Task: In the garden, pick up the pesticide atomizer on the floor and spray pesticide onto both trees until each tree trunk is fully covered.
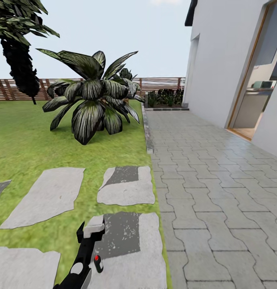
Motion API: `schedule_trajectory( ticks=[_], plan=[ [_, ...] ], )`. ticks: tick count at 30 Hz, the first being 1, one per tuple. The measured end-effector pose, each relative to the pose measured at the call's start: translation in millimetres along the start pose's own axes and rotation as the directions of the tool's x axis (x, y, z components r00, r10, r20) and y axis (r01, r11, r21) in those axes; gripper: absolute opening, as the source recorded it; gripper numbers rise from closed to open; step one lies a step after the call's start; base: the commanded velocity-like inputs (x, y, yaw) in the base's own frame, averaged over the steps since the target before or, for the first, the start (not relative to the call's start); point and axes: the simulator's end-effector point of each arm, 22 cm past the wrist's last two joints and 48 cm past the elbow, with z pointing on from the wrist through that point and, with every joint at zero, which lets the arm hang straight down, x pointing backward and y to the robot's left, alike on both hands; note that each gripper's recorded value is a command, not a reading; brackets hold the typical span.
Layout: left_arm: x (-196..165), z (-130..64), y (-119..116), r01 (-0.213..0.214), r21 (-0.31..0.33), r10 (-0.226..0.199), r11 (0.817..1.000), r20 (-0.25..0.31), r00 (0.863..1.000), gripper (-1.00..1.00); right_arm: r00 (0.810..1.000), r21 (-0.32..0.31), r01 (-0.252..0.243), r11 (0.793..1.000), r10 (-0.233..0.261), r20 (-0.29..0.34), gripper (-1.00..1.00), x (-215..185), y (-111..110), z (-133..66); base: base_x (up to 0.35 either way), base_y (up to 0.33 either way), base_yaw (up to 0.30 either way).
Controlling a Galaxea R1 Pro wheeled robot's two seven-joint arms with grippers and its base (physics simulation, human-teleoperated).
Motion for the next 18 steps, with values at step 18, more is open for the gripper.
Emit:
schedule_trajectory(
  ticks=[18],
  plan=[
    [42.4,0.2,0.2,-0.008,0.0,0.008,1.0,-0.073,0.997,1.0,0.998,-0.025,0.069,0.997,-0.069,0.004,1.0,-1.0,19.1,-0.5,0.0,0.0,0.0]
  ],
)
